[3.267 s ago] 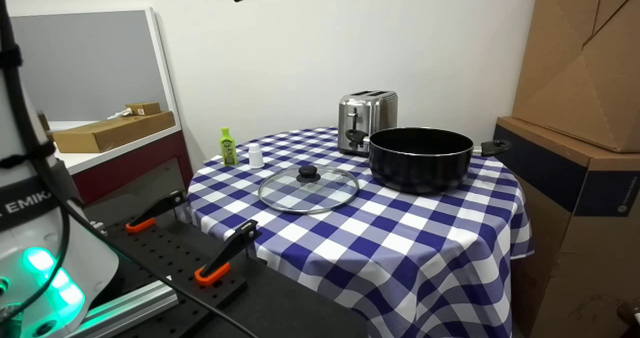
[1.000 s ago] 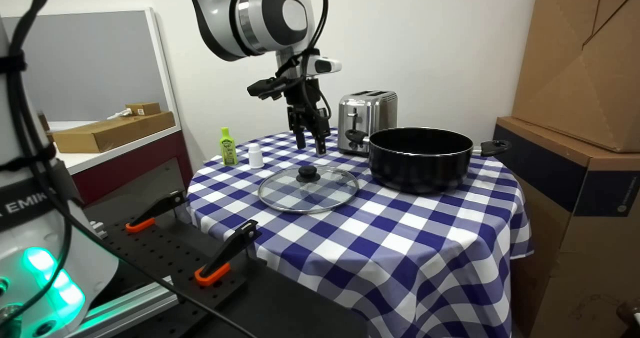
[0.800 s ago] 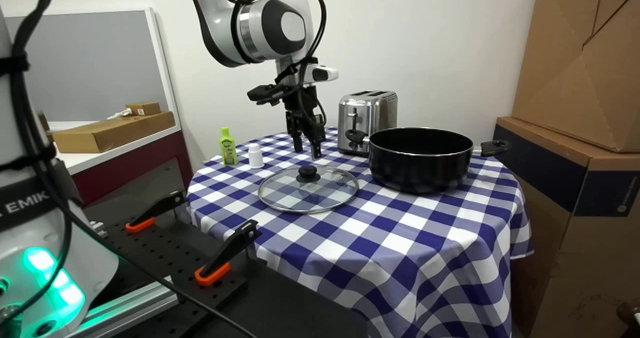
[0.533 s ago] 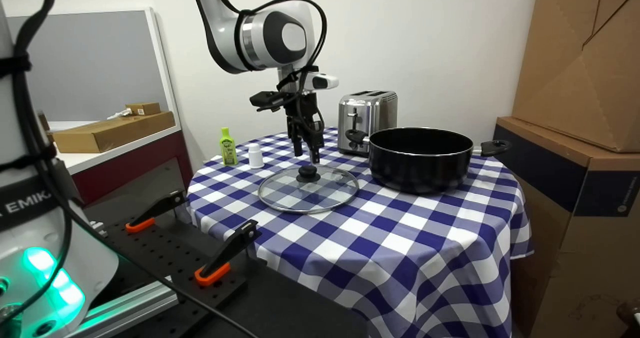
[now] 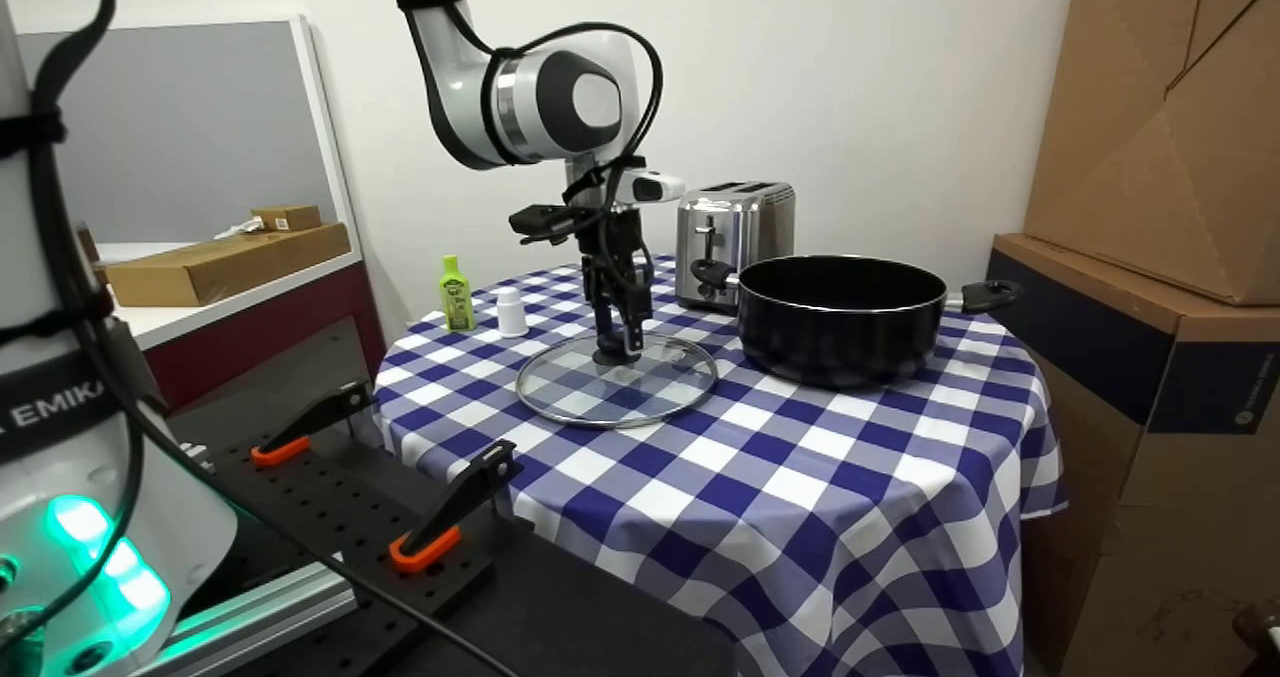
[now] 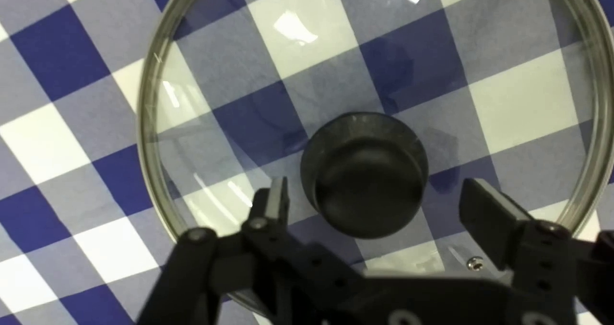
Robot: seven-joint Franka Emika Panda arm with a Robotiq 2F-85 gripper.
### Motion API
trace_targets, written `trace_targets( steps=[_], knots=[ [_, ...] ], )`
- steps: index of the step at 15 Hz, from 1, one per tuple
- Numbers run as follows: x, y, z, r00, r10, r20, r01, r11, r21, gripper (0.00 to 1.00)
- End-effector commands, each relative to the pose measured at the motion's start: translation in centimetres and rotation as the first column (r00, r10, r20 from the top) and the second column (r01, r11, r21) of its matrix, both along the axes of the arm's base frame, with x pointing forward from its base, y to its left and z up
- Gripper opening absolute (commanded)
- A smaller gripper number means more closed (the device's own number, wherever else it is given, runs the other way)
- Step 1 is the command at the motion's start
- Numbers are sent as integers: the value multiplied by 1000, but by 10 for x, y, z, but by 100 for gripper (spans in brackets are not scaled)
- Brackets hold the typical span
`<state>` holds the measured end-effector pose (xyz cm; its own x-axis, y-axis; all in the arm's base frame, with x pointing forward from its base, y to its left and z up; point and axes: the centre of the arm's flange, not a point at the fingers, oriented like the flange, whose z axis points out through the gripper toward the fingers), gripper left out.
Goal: Pick up the lid from the table and put it on the pot
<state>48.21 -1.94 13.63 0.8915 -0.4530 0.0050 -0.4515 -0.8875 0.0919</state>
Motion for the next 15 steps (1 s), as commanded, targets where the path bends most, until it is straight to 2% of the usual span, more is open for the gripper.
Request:
trace_targets(
  steps=[1,4,5,10,15],
  knots=[
    [5,2,-3,1000,16,-9,-16,1000,-1,58],
    [4,3,0,1000,22,-10,-22,1000,-3,35],
    [4,2,5,1000,21,-3,-21,1000,0,32],
    [-3,4,40,1000,25,13,-25,999,39,25],
    [-11,15,113,998,65,23,-67,992,109,25]
  ],
)
